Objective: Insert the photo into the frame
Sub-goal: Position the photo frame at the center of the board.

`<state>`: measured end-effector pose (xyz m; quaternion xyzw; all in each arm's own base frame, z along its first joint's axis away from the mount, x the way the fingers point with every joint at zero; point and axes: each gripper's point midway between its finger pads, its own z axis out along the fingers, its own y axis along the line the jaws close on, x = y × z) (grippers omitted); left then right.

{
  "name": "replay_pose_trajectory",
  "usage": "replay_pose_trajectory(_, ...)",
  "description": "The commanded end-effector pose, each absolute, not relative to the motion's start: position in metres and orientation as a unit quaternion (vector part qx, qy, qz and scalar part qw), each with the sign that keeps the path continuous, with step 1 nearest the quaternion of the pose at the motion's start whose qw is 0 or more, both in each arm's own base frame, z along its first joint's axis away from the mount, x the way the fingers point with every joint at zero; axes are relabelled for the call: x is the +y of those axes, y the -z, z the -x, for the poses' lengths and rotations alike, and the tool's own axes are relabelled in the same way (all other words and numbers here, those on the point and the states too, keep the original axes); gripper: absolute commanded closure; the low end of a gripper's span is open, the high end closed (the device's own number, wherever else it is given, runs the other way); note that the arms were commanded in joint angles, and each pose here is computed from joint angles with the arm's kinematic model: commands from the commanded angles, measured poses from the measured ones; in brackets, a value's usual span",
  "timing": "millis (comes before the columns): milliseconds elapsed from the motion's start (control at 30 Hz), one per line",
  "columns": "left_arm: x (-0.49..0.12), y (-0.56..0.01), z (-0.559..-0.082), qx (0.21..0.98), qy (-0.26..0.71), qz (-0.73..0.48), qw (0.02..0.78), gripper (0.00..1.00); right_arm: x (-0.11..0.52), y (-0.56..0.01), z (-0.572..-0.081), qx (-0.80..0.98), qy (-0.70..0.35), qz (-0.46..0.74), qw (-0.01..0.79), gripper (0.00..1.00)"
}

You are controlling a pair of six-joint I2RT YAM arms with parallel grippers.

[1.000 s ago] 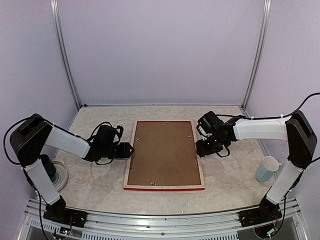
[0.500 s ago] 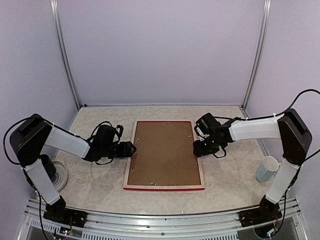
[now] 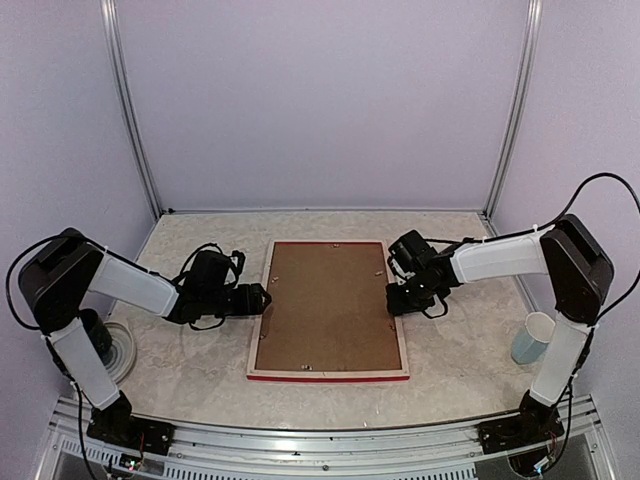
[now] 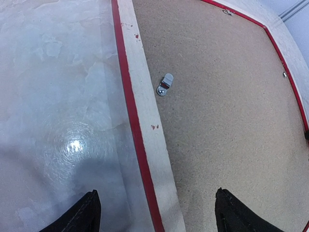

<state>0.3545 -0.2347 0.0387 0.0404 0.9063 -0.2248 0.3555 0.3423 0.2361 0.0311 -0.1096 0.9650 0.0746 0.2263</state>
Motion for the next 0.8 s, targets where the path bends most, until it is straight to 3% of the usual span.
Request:
replay_pose_trajectory(0,-0.229,-0.049,-0.359,0.899,0.227,-0.029,0.372,0.20,0.235,-0.025,-0.344,0.967,-0.078,0.098,0.220,0.68)
replay_pose_trajectory(233,-0.223,-0.049,-0.360,0.900,0.222,-0.021,0.374,0.19,0.230,-0.030,-0.334,0.968,-0.083,0.097,0.218,0.88)
replay_pose_trajectory(300,-0.218,-0.048,-0.363,0.901,0.209,-0.013,0.380,0.19,0.229,-0.033,-0.330,0.967,-0.086,0.097,0.220,0.90)
replay_pose_trajectory(467,-0.217,-0.047,-0.363,0.902,0.205,-0.009,0.381,0.02,0.229,-0.035,-0.317,0.965,-0.092,0.105,0.220,0.92)
replay_pose_trajectory(767,-0.226,-0.044,-0.363,0.903,0.215,-0.023,0.372,0.03,0.238,-0.032,-0.293,0.968,-0.083,0.095,0.216,0.89)
